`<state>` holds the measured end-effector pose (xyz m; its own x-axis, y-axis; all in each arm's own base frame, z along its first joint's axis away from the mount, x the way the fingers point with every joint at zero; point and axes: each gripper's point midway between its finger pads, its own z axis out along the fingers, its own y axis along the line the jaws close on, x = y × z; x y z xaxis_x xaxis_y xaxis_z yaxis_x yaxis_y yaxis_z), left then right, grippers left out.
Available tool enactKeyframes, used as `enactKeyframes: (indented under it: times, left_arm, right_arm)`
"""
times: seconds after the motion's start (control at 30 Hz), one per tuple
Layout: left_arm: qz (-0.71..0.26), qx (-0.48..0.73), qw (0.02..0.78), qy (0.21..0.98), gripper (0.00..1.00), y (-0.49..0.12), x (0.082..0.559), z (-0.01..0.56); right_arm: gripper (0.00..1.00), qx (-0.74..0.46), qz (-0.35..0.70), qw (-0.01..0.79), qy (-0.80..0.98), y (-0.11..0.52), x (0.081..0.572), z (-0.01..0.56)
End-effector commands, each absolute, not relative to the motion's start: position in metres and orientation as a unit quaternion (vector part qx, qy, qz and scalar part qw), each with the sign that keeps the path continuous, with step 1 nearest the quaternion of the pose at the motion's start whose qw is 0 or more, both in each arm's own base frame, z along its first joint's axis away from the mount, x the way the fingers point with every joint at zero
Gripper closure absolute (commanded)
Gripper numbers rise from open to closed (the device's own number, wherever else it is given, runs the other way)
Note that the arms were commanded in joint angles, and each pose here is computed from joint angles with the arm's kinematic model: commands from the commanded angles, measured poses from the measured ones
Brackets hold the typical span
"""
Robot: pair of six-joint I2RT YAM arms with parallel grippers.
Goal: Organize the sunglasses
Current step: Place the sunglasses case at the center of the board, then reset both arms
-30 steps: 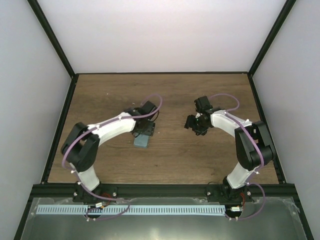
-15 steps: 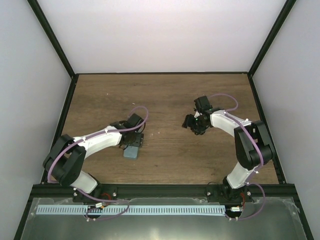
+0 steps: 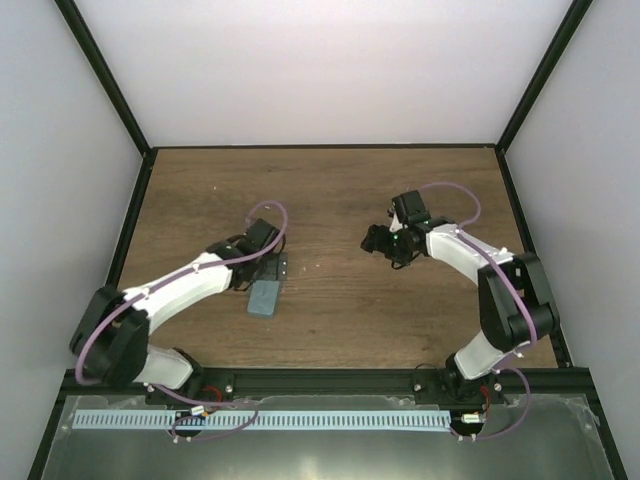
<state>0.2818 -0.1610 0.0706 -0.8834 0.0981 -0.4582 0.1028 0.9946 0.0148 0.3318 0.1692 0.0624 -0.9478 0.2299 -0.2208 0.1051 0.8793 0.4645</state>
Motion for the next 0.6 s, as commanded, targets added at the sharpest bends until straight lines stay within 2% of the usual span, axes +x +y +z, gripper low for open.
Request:
enactKeyframes:
  times: [0.0,0.13,0.23,0.4,0.57]
  left_arm:
    - [-0.001,-0.032,0.349,0.937,0.00,-0.138,0.308,0.144]
    - [-0.012,-0.109,0.405,0.908,0.00,-0.109,0.326,0.187]
    - [-0.006,-0.150,0.432,0.889,0.00,-0.086,0.335,0.199]
    - [-0.026,-0.112,0.487,0.866,0.00,-0.080,0.349,0.211]
    - [0.031,-0.134,0.488,0.862,0.00,-0.046,0.346,0.193]
  right_arm:
    - [0.18,0.055,0.224,0.250,0.940,0.162,0.362,0.117]
    - [0.10,0.070,0.129,0.338,0.929,0.121,0.389,0.141]
    - [0.05,0.031,0.080,0.412,0.907,0.098,0.404,0.160]
    - [0.00,0.007,0.006,0.544,0.839,0.058,0.410,0.174]
    - [0.00,0.076,0.017,0.566,0.821,0.015,0.407,0.144]
